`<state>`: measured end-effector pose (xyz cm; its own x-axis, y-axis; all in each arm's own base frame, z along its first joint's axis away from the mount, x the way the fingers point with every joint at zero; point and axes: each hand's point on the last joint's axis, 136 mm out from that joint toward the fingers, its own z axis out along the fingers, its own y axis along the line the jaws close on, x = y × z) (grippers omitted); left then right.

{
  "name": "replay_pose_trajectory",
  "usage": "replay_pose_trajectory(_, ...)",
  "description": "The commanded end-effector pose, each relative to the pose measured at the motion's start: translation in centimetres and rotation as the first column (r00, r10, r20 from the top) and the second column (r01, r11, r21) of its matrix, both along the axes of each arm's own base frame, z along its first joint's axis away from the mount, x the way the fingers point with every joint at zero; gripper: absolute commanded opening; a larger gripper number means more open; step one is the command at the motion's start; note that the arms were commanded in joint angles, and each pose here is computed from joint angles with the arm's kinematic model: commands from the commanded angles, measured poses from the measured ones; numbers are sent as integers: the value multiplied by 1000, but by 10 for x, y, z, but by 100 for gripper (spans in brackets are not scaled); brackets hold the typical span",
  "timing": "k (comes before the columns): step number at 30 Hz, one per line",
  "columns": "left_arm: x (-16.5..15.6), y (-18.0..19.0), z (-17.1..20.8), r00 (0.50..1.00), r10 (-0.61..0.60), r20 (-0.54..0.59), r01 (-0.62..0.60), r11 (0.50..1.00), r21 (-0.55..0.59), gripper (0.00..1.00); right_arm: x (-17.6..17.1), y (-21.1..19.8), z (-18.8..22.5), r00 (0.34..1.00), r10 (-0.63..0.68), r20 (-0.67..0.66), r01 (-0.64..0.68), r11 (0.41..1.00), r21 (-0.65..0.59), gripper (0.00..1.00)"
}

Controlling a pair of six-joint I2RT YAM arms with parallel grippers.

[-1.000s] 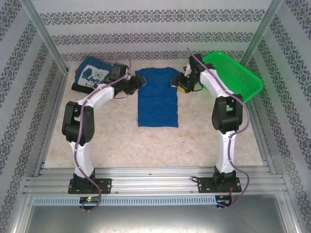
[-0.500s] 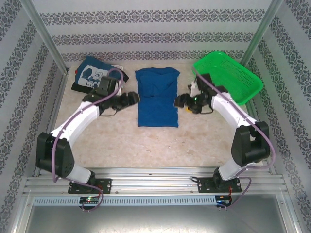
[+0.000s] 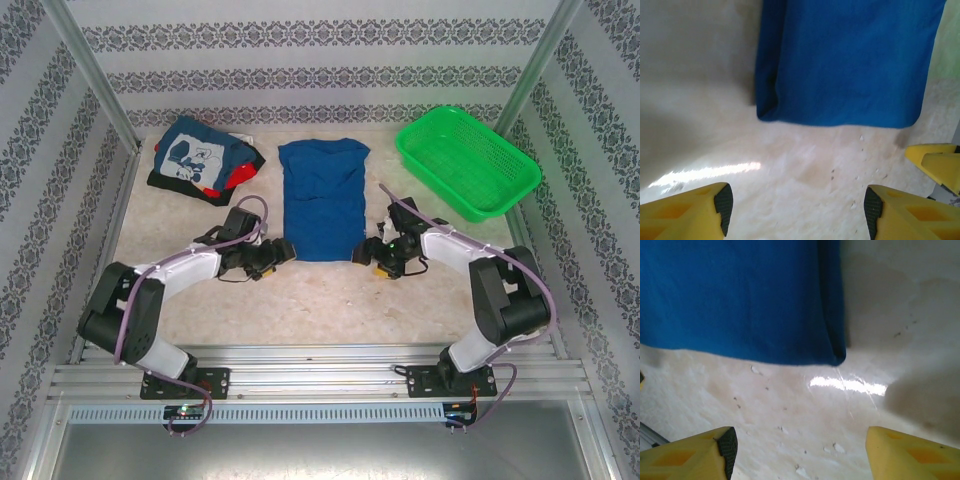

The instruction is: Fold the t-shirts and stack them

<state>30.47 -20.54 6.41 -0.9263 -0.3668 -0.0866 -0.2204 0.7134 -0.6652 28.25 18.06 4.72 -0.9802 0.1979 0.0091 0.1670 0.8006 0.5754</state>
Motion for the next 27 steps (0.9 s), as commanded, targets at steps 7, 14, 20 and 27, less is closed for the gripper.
replay_pose_trajectory(7, 43, -16, -6, 996, 79, 47, -78, 996, -33, 68, 31, 11, -5, 1000, -12, 23, 12, 1000, 0, 68)
replay_pose_trajectory(14, 57, -25, -21, 996, 83, 40, -82, 996, -28, 62, 42, 9, -15, 1000, -24, 8, 24, 1000, -18, 62)
replay_pose_trajectory(20, 58, -27, -25, 997, 75, 22, -75, 997, -12, 51, 52, 11, -14, 1000, -19, 6, 19, 1000, -19, 57)
replay_pose_trajectory(27, 56, -24, -32, 997, 80, 8, -80, 997, 5, 20, 54, 10, -21, 999, -30, -17, 30, 999, -29, 39)
